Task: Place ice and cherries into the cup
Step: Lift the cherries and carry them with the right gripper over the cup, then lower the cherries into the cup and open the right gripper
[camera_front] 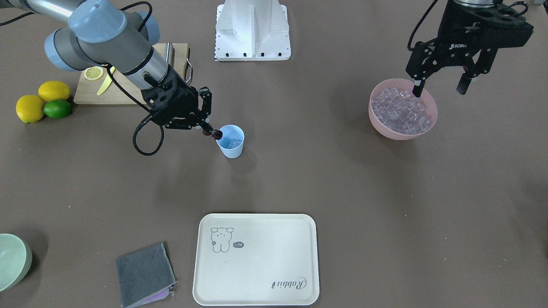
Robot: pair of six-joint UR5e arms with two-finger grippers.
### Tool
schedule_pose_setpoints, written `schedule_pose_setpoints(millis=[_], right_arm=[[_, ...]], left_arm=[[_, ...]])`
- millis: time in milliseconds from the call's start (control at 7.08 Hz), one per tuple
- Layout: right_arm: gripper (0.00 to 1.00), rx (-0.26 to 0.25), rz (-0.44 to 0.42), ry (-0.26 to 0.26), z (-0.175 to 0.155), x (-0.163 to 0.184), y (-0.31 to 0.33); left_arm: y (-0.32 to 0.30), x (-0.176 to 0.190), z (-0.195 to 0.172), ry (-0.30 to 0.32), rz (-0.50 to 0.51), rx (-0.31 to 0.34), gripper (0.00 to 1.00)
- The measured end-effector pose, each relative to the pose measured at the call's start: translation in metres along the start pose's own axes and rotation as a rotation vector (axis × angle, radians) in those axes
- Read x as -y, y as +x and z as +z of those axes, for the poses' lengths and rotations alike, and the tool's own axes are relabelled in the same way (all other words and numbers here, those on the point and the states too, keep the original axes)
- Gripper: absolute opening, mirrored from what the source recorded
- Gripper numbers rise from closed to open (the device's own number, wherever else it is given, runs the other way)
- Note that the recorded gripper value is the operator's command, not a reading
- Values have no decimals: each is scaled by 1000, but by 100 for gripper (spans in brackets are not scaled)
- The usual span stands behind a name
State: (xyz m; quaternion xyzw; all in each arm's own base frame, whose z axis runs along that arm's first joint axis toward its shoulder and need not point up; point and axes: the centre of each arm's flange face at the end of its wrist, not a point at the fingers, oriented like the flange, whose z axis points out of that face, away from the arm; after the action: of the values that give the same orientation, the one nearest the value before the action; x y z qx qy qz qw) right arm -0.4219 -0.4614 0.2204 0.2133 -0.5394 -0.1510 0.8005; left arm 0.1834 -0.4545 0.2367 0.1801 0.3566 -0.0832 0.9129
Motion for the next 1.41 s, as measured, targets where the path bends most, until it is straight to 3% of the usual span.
schedule_pose_setpoints(millis=[424,989,1413], right_arm=[[0,-40,19,22,16,-13,-33],[0,-84,-2,13,52,-48,-52],[0,-107,6,-2,54,-44,-53]], left_arm=[[-62,-16,20,-26,110,33,98],[-77,-10,35,-23,112,43,98],[-81,-8,35,-20,107,47,98]])
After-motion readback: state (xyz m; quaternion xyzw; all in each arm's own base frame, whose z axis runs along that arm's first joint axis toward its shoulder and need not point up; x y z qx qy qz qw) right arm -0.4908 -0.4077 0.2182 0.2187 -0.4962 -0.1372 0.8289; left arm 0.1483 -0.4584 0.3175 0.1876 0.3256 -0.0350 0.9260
